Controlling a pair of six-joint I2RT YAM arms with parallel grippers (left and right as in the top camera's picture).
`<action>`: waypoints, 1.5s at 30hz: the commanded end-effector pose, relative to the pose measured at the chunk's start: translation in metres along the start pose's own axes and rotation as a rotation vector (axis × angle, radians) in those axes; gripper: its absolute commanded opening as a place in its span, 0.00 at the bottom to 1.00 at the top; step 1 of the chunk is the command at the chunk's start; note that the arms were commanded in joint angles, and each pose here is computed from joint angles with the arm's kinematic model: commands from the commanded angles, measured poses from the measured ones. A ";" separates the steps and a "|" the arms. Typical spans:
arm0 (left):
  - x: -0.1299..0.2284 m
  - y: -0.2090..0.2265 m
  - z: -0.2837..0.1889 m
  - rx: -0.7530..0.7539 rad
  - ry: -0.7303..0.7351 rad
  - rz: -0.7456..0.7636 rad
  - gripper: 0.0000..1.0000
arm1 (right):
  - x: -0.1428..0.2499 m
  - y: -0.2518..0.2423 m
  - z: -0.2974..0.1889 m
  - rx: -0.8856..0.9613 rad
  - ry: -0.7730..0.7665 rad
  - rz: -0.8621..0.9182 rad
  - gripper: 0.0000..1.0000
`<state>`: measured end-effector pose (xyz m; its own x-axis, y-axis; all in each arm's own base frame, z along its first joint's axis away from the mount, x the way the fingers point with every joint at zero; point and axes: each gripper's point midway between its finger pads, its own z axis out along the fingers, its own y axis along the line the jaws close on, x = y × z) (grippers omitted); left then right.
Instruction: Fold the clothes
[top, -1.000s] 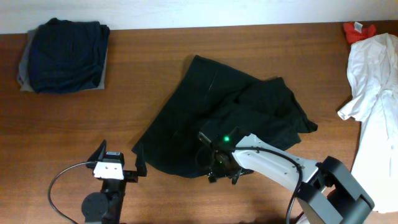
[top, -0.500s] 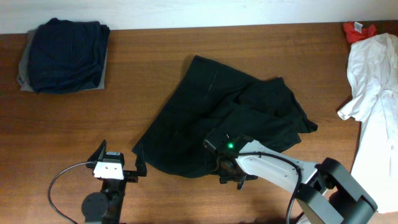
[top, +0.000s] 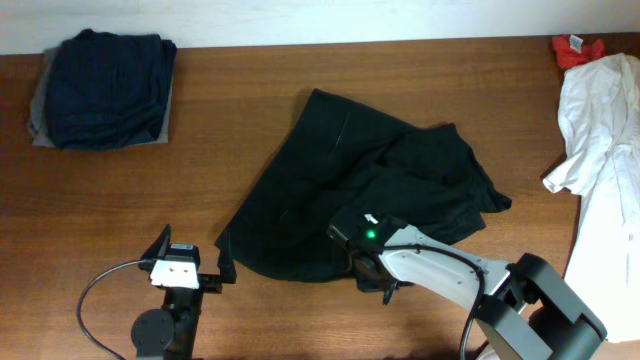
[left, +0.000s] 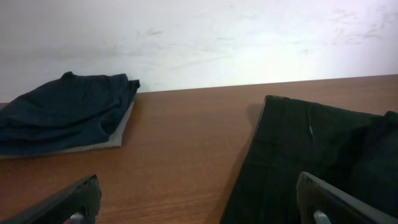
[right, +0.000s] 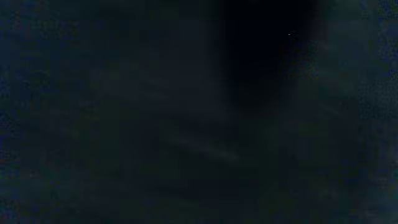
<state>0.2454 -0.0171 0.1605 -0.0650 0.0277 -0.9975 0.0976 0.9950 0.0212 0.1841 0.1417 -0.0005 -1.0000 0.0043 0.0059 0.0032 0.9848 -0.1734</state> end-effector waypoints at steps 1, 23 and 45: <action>0.002 0.002 0.000 -0.011 0.003 0.015 0.99 | 0.003 -0.032 -0.014 0.065 -0.004 0.110 0.04; 0.002 0.002 0.000 -0.012 0.003 0.015 0.99 | 0.018 -0.170 -0.150 -0.265 -0.267 0.608 0.04; -0.005 -0.068 -0.014 0.409 0.001 -0.144 0.99 | -0.010 -0.149 -0.124 -0.305 -0.059 0.509 0.98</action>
<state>0.2430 -0.0339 0.1630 -0.0593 -0.0054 -0.9982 0.1934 0.9810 -0.0168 0.1837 0.0150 0.1524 -0.8667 0.4916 -0.0851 0.4767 0.8663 0.1492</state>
